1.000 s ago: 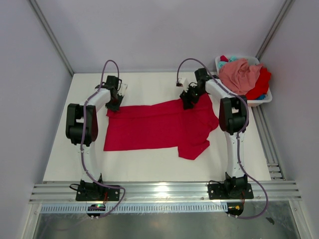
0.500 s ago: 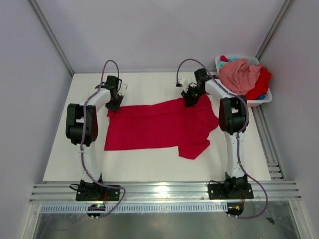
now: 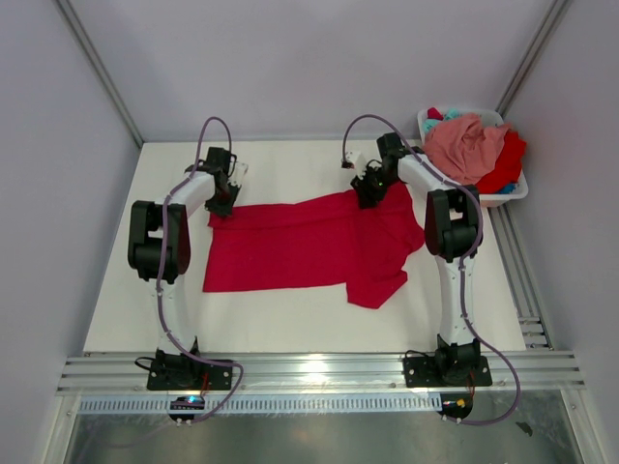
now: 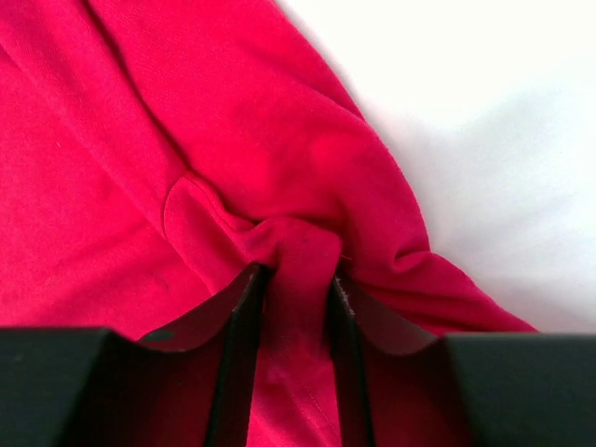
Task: Fold and stack the t-shirts
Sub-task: Fold the tshirt
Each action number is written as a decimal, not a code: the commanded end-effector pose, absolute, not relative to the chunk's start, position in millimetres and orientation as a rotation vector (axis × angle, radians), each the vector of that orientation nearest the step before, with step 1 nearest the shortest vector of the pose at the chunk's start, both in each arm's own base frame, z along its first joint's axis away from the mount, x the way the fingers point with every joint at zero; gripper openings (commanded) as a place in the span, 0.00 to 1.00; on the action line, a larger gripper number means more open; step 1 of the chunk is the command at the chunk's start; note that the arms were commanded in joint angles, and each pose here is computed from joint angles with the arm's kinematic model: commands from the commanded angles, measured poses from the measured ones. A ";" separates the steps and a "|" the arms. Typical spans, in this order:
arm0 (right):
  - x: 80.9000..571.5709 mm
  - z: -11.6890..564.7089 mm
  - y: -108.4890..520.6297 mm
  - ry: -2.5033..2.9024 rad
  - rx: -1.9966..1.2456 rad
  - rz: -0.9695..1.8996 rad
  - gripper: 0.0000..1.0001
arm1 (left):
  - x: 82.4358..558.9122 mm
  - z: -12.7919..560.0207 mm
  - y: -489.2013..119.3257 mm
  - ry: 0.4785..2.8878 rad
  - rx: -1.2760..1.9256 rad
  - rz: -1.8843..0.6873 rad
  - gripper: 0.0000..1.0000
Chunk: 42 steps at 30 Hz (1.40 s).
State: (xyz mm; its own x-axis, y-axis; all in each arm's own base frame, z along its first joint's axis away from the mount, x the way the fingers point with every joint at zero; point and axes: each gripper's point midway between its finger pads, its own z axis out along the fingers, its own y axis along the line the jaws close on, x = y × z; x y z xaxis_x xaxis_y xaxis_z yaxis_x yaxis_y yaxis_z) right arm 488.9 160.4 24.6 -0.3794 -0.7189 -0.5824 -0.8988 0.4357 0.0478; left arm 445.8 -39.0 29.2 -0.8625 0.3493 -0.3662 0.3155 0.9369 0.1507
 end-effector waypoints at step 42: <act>562.6 62.4 115.4 2.214 -1.041 0.015 0.75 | 454.9 26.2 -43.1 2.685 0.477 0.098 0.00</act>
State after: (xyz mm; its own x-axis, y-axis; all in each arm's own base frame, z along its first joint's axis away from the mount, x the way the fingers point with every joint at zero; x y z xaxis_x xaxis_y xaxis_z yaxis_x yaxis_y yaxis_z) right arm 564.0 119.6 56.8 -0.4286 -0.6875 -0.5863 -0.7033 0.6612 -0.2611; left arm 444.8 -39.1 21.7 -0.8680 0.3501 -0.3520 0.3184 0.9366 0.1463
